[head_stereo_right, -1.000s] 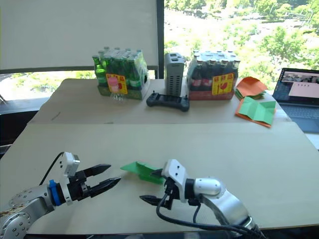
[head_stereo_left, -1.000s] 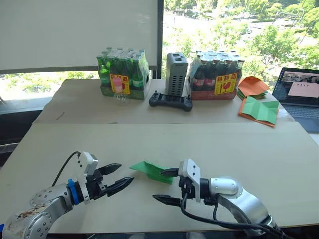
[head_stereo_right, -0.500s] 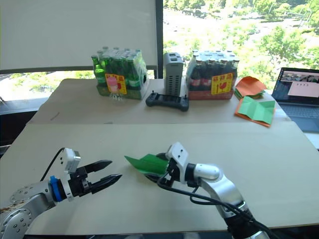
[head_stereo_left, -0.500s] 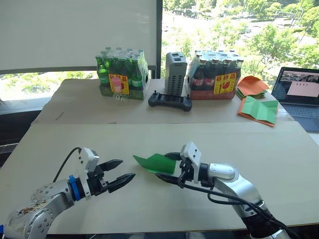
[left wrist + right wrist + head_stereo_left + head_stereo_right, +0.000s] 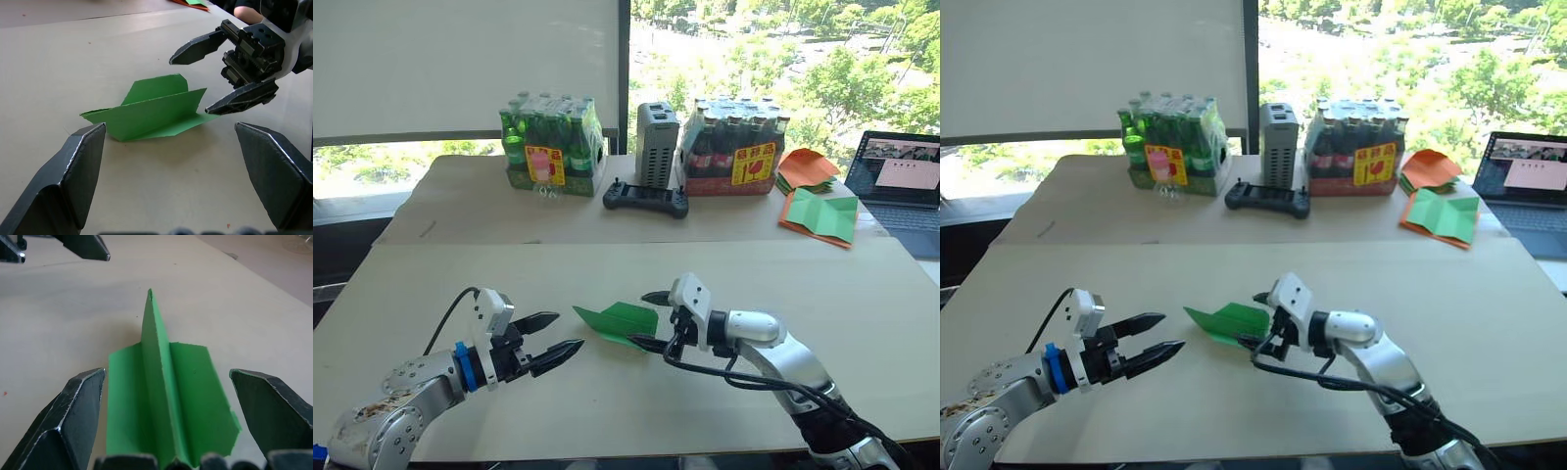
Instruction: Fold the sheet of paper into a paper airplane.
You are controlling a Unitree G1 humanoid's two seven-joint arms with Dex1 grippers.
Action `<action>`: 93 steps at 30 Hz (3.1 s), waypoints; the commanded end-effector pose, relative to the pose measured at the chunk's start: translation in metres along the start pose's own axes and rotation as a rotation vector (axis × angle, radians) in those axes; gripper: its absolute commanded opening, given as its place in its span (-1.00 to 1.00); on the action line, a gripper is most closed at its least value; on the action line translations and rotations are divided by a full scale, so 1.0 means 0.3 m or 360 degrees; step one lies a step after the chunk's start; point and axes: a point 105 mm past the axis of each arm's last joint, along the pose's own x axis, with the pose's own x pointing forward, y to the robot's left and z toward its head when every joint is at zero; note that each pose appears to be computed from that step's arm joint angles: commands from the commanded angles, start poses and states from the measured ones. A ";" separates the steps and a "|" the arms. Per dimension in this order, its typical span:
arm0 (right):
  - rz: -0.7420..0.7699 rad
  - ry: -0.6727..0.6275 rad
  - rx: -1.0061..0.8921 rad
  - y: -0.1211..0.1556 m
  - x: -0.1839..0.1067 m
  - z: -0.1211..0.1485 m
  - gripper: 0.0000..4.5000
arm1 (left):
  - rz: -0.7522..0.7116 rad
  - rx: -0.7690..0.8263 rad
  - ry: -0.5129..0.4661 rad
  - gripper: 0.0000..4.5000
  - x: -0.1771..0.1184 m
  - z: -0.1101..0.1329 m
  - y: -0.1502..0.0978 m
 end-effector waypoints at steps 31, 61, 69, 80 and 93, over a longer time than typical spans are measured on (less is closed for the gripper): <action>-0.0006 0.0139 -0.0051 -0.015 0.022 -0.077 0.02 | -0.0012 0.0026 -0.0026 1.00 0.007 0.020 -0.028; -0.1476 0.0161 0.0117 -0.371 -0.383 -0.038 -0.98 | -0.0278 0.0056 -0.0132 1.00 0.105 0.073 -0.086; -0.1886 0.0392 0.0259 -0.393 -0.586 -0.145 -0.98 | -0.0431 0.0111 -0.0202 1.00 0.145 0.131 -0.141; -0.1803 0.0514 0.0468 -0.348 -0.597 -0.230 -0.98 | -0.0495 0.0311 -0.0171 1.00 0.142 0.182 -0.176; -0.1771 0.0055 0.0286 -0.386 -0.604 -0.009 0.48 | -0.0482 0.0313 -0.0192 1.00 0.122 0.174 -0.170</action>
